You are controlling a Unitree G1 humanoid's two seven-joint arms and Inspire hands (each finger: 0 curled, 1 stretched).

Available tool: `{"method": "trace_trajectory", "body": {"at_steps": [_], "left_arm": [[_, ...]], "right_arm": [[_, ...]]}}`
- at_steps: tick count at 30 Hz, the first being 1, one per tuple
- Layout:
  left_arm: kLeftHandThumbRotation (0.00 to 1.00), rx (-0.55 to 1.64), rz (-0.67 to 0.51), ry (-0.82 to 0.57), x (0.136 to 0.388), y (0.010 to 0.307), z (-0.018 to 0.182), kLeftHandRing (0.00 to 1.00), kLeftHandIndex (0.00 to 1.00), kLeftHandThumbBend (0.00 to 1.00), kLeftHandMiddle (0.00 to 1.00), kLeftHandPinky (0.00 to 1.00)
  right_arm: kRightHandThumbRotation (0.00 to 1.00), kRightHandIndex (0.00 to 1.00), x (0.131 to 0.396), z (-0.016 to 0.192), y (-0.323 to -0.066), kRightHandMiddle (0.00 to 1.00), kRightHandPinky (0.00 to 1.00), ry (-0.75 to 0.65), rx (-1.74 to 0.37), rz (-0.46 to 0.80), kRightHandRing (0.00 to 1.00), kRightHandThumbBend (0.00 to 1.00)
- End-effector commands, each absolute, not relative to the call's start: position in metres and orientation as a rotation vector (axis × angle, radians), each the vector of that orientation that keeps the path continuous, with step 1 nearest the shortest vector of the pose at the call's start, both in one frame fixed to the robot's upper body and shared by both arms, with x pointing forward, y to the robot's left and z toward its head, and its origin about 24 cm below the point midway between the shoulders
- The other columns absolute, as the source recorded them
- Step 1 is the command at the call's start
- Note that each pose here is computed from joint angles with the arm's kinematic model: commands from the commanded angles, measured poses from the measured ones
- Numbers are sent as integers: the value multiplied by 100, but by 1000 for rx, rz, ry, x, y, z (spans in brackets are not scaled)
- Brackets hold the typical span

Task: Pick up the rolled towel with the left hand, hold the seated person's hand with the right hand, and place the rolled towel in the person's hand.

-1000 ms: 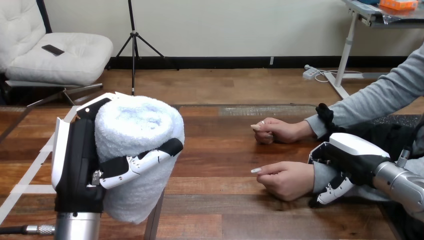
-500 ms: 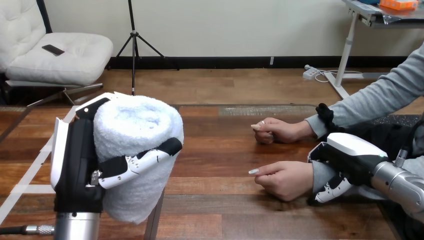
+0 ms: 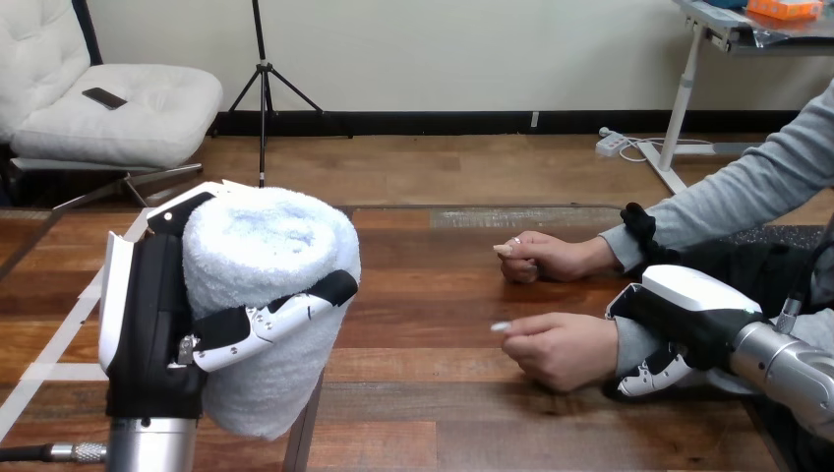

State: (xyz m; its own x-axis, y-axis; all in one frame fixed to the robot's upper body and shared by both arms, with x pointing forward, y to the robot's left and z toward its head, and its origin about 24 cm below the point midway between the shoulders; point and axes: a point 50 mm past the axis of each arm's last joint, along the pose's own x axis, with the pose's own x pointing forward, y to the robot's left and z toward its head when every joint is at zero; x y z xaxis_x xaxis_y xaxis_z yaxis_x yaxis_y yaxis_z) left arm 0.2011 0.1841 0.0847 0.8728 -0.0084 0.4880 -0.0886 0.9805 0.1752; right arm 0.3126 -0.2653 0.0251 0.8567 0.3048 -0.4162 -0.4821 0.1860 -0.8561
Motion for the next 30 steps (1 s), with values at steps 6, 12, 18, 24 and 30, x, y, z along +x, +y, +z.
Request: {"method": "trace_trajectory", "body": {"at_steps": [6, 12, 18, 24, 30], "left_arm": [[0, 199, 45, -597, 207, 184, 98, 29, 39, 61, 36, 25], [0, 194, 42, -594, 207, 184, 98, 29, 39, 61, 36, 25], [0, 190, 40, -594, 207, 183, 98, 29, 39, 61, 36, 25], [0, 181, 40, -590, 207, 183, 98, 29, 39, 61, 36, 25], [0, 165, 42, -583, 207, 182, 97, 29, 39, 61, 36, 24]], "right_arm": [[15, 33, 312, 26, -265, 34, 26, 124, -1268, 542, 29, 58], [17, 31, 312, 29, -265, 32, 23, 96, -1247, 532, 26, 55], [19, 29, 311, 31, -264, 29, 21, 58, -1237, 518, 24, 53], [21, 27, 311, 35, -262, 28, 19, 13, -1217, 508, 22, 52], [25, 28, 312, 38, -262, 27, 19, 1, -1206, 508, 22, 51]]}}
